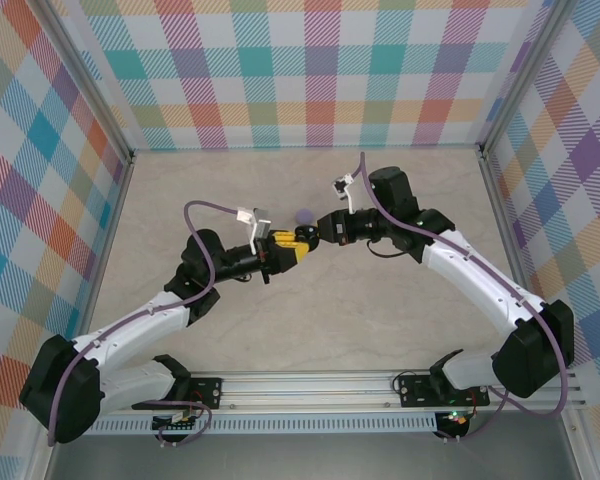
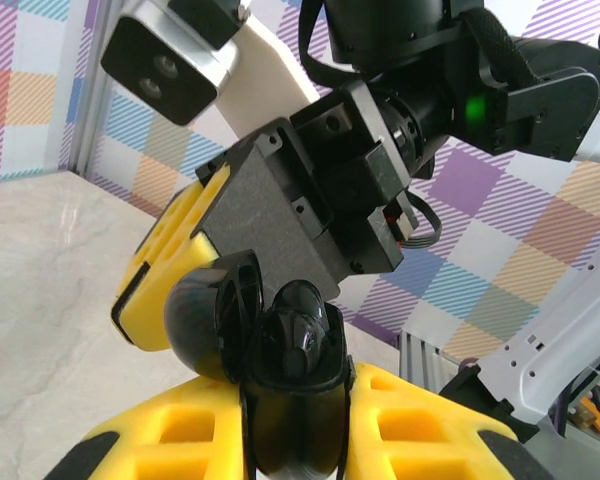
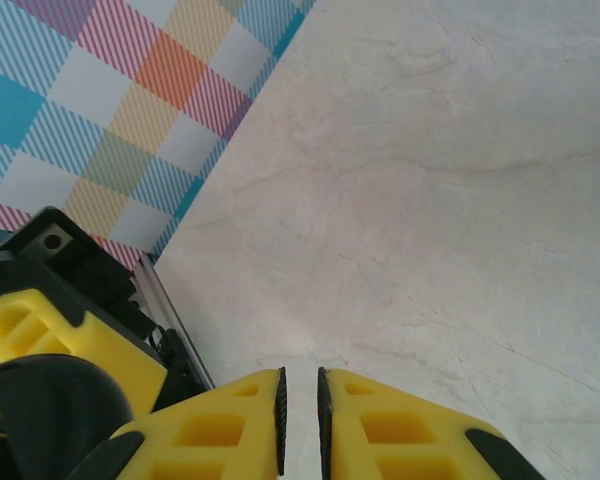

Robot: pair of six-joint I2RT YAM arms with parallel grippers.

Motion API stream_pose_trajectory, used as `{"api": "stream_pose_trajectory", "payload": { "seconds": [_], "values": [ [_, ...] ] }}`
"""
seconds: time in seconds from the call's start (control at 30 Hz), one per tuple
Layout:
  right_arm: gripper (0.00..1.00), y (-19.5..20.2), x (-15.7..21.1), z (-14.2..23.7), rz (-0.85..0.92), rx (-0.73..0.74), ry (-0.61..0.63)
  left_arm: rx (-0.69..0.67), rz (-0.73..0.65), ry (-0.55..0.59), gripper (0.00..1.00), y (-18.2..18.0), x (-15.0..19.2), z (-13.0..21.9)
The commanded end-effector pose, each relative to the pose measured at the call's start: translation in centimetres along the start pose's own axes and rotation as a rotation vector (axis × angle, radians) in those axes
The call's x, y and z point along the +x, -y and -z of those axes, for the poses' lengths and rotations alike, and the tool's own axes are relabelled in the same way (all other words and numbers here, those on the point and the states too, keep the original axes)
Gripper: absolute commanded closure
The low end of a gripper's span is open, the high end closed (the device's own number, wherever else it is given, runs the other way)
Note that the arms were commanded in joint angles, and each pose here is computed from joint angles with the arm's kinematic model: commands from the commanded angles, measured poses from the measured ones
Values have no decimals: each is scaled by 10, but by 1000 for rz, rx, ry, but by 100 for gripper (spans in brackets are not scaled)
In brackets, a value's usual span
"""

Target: Insert the wireless bluetooth earbuds into the charging case

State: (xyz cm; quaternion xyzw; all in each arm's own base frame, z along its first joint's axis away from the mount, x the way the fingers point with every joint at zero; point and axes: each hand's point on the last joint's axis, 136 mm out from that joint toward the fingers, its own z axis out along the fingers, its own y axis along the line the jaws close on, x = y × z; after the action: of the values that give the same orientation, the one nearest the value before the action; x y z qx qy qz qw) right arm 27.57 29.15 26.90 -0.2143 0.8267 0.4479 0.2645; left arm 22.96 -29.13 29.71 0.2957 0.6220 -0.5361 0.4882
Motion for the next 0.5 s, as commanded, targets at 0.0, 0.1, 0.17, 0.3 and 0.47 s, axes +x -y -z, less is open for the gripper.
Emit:
{"api": "stream_pose_trajectory", "payload": {
  "seconds": [0.0, 0.1, 0.17, 0.3, 0.47],
  "values": [
    [81, -11, -6, 4, 33, -63, 35, 56, -17, 22, 93, 13, -14, -5],
    [81, -17, -7, 9, 42, -89, 49, 41, -9, 17, 93, 10, -12, -5],
    [81, -20, -7, 12, 49, -101, 54, 26, -5, 15, 93, 6, -11, -6],
    [81, -29, -8, 18, 73, -138, 71, 12, 7, 2, 93, 2, -7, -7],
    [81, -35, -9, 23, 89, -151, 84, -5, 27, -11, 93, -4, -1, -9]
  ]
}}
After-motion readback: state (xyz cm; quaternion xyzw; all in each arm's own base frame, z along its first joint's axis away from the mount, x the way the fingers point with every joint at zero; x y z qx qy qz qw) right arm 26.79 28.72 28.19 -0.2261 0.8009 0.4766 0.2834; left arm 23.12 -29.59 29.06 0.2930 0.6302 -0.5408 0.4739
